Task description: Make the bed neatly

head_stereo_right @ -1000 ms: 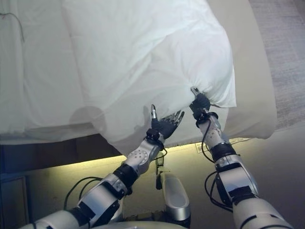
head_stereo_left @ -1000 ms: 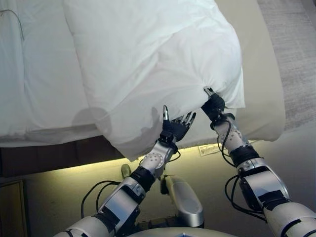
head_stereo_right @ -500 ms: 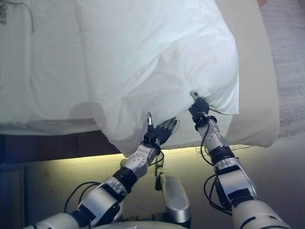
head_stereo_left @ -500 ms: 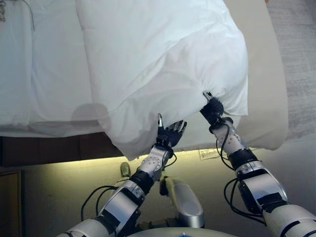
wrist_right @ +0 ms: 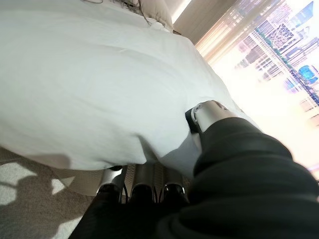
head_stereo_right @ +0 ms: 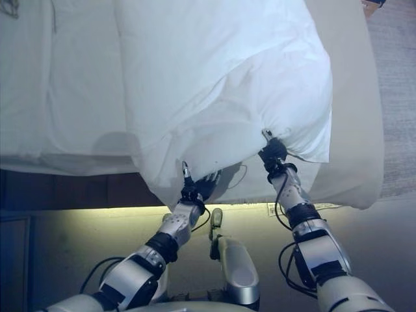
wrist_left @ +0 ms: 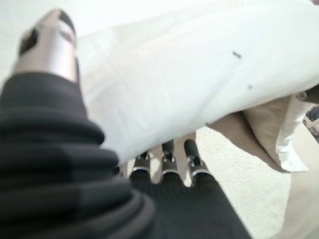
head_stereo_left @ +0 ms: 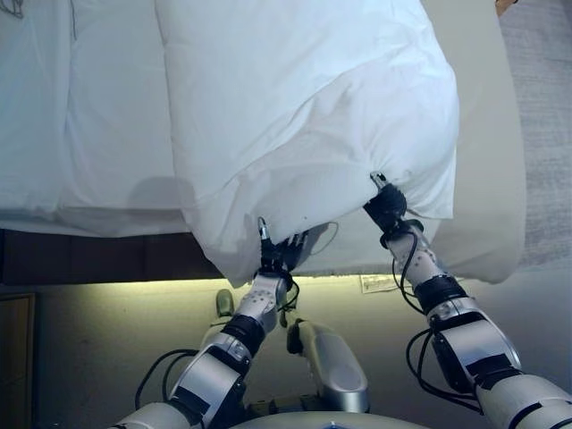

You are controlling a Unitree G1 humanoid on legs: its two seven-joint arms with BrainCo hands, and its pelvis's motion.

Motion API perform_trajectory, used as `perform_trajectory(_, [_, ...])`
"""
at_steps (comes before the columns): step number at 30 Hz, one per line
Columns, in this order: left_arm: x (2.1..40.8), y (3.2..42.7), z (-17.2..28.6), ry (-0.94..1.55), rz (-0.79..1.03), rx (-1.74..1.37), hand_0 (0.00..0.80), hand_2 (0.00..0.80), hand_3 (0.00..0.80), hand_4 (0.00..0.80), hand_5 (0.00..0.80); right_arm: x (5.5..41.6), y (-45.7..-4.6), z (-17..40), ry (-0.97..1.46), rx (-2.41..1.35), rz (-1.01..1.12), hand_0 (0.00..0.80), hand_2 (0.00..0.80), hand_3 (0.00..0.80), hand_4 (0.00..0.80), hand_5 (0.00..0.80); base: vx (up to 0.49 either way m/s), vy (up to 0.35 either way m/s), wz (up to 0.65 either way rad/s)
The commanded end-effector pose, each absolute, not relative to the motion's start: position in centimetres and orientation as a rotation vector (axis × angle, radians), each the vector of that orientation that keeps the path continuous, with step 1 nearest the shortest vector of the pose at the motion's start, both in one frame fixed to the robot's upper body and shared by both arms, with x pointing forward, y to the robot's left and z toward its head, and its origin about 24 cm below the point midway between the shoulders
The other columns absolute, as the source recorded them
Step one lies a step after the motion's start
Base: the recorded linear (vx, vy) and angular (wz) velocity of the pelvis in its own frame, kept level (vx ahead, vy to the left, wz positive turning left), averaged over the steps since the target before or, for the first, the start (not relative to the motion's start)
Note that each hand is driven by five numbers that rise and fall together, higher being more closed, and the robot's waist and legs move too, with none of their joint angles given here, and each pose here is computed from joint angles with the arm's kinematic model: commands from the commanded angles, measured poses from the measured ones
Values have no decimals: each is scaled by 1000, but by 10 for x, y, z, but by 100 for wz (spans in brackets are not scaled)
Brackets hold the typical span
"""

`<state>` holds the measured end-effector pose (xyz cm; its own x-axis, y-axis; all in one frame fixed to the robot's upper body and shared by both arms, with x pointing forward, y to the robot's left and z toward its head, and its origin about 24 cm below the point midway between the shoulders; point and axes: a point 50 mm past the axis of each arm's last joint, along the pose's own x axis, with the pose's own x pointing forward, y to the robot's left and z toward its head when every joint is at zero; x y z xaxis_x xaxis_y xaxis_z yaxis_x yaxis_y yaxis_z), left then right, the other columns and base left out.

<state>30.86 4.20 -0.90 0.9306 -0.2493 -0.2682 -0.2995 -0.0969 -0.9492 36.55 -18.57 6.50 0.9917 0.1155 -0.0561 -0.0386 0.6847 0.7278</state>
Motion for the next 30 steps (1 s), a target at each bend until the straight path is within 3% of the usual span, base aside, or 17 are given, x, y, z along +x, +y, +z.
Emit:
perform_trajectory(1, [318, 67, -3, 286, 54, -1746, 0, 0, 0, 0, 0, 370, -209, 99, -110, 860, 92, 800, 800, 800, 800, 800, 1, -9, 6])
perform_trajectory(3, [320, 67, 0, 284, 34, -1742, 0, 0, 0, 0, 0, 370, -208, 97, -98, 865, 92, 800, 800, 800, 800, 800, 0, 0, 0])
perform_trajectory(4, [321, 66, 2, 285, 14, -1742, 50, 50, 50, 50, 50, 370, -207, 95, -92, 865, 92, 800, 800, 800, 800, 800, 33, -9, 0])
perform_trajectory(5, [322, 66, 3, 287, -1, -1744, 282, 282, 282, 282, 282, 370, -206, 94, -86, 864, 93, 800, 800, 800, 800, 800, 34, -4, 0])
perform_trajectory(6, [322, 64, 5, 295, -33, -1747, 223, 223, 223, 223, 223, 369, -205, 93, -82, 863, 95, 800, 800, 800, 800, 800, 31, -5, 1])
perform_trajectory(7, [323, 62, 7, 304, -49, -1745, 0, 0, 0, 0, 0, 370, -204, 92, -78, 863, 96, 800, 800, 800, 800, 800, 0, 0, 0])
perform_trajectory(8, [323, 60, 8, 308, -60, -1743, 0, 0, 0, 0, 0, 370, -203, 91, -75, 864, 96, 800, 800, 800, 800, 800, 0, 0, 0])
perform_trajectory(9, [324, 60, 9, 313, -67, -1738, 72, 72, 72, 72, 72, 370, -203, 91, -72, 864, 96, 800, 800, 800, 800, 800, 0, 0, 0])
perform_trajectory(10, [324, 59, 10, 323, -68, -1730, 549, 549, 549, 549, 549, 370, -202, 91, -70, 865, 95, 800, 800, 800, 800, 800, 0, 0, 0])
perform_trajectory(11, [325, 59, 11, 321, -71, -1725, 800, 800, 800, 800, 800, 370, -201, 90, -63, 862, 95, 800, 800, 800, 800, 800, 0, 0, 0])
perform_trajectory(18, [328, 53, 19, 303, -112, -1722, 800, 800, 800, 800, 800, 369, -192, 82, 8, 809, 118, 800, 800, 800, 800, 800, 0, 0, 0])
perform_trajectory(19, [328, 53, 19, 298, -107, -1723, 800, 800, 800, 800, 800, 369, -193, 78, 33, 793, 104, 540, 540, 540, 540, 540, 0, 0, 0])
perform_trajectory(20, [329, 54, 19, 292, -98, -1720, 800, 800, 800, 800, 800, 368, -194, 74, 63, 777, 87, 0, 0, 0, 0, 0, 0, 0, 0])
perform_trajectory(25, [331, 59, 19, 273, -60, -1715, 800, 800, 800, 800, 800, 357, -186, 42, 230, 696, 97, 0, 0, 0, 0, 0, 11, 40, -3])
perform_trajectory(30, [330, 69, 16, 237, -36, -1710, 800, 800, 800, 800, 800, 323, -171, -15, 480, 634, 138, 0, 0, 0, 0, 0, -9, 98, -9])
